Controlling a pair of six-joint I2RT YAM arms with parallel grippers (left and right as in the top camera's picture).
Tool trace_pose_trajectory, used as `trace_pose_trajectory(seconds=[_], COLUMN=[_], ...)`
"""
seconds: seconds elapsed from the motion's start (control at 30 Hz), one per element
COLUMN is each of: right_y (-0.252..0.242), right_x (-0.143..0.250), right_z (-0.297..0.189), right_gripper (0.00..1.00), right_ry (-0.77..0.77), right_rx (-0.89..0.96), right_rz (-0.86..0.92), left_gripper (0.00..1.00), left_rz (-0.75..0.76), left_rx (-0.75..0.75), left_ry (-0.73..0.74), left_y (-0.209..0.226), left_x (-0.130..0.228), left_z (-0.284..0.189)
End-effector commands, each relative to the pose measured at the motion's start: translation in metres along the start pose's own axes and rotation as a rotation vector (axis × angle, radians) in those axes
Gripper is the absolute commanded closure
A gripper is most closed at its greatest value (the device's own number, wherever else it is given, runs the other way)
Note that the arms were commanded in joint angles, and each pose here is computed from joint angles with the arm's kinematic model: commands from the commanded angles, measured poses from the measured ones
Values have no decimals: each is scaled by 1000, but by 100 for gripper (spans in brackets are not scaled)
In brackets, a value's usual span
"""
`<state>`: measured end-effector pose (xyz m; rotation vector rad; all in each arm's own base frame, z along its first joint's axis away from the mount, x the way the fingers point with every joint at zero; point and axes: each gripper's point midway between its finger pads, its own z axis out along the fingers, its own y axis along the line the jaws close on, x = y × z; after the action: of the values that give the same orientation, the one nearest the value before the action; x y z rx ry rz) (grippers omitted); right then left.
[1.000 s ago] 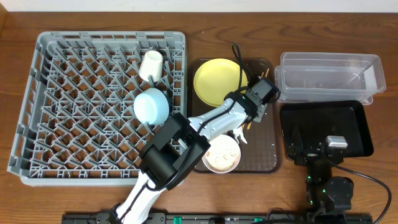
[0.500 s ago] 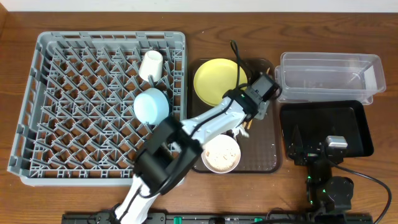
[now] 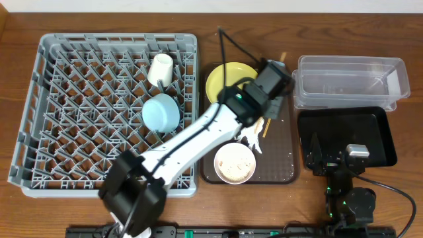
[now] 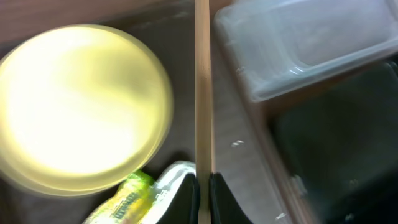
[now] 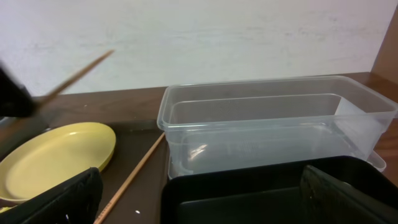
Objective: Sort waste into correct bins and load items into the dishwasher rack
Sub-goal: 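Close the left gripper on one chopstick and lift it, then carry the chopstick into the rack and open the left gripper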
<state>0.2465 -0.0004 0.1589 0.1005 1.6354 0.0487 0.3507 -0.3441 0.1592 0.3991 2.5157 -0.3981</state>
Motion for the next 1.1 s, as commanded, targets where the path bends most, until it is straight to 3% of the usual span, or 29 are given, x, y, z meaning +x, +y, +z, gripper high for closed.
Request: trace_pose_trajectory(seconds=[0.0, 0.2, 0.4, 0.73, 1.07], right_y=[-3, -3, -3, -3, -3], right_x=[1, 1, 1, 1, 1], right_z=[0, 0, 0, 0, 0], right_gripper=[1, 1, 1, 1, 1], right_ry=[1, 1, 1, 1, 0], right_rx=[17, 17, 17, 17, 17], right_rz=[12, 12, 12, 12, 12], left_gripper=[94, 94, 94, 94, 92], left_rz=[-76, -229, -321, -347, -315], left_rx=[-117, -310, -402, -436, -424], left_ry=[-38, 130, 229, 287, 270], left_y=[50, 148, 200, 220, 220], left_x=[-21, 8, 33, 60, 57], left_z=[-30, -53, -60, -48, -43])
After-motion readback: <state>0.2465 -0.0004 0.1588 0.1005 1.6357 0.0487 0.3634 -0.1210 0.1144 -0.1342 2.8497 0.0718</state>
